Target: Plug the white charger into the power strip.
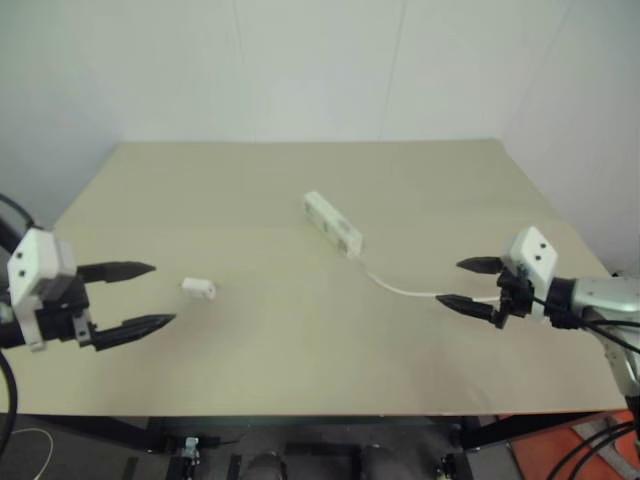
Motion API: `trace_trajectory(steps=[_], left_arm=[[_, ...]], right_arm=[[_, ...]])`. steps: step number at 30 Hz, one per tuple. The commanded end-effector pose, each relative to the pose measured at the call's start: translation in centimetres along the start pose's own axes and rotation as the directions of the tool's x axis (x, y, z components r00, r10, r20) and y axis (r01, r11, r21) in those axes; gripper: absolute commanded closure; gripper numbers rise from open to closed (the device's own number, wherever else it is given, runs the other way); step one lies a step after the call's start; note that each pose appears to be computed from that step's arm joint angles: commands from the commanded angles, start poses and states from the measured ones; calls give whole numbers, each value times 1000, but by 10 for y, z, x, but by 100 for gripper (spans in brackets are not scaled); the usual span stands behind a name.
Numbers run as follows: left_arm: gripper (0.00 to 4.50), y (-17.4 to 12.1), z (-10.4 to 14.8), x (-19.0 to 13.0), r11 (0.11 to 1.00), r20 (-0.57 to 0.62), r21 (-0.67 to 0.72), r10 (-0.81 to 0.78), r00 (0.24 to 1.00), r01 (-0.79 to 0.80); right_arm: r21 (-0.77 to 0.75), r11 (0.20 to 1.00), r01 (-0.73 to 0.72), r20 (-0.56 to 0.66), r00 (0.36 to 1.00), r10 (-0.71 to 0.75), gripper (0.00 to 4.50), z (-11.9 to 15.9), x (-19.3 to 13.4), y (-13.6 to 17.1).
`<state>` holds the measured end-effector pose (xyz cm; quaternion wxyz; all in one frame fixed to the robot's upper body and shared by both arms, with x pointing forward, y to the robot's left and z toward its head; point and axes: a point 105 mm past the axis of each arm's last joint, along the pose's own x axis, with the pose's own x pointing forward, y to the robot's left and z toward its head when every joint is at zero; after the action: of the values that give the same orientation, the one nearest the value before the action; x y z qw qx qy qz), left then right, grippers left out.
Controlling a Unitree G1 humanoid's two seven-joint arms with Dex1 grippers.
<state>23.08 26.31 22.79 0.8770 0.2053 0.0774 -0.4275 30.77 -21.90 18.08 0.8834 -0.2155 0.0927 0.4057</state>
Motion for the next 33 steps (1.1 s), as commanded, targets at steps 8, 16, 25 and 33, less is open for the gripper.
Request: trace_trajectory(steps=[8,16,25,33], left_arm=[[0,0,8,0,999,8,41,-7,1000,7],[0,-1,9,1,999,15,40,-8,1000,7],[0,1,13,8,999,33,45,-5,999,3],[0,-4,12,13,999,47,30,-13,999,11]], right_arm=[[-41,999,6,18,1000,-5,2,10,-4,-1],[-13,999,-32,56,998,32,2,12,12,11],[104,993,54,95,993,-64,2,14,74,12],[203,974,103,45,992,-115,2,10,136,10]])
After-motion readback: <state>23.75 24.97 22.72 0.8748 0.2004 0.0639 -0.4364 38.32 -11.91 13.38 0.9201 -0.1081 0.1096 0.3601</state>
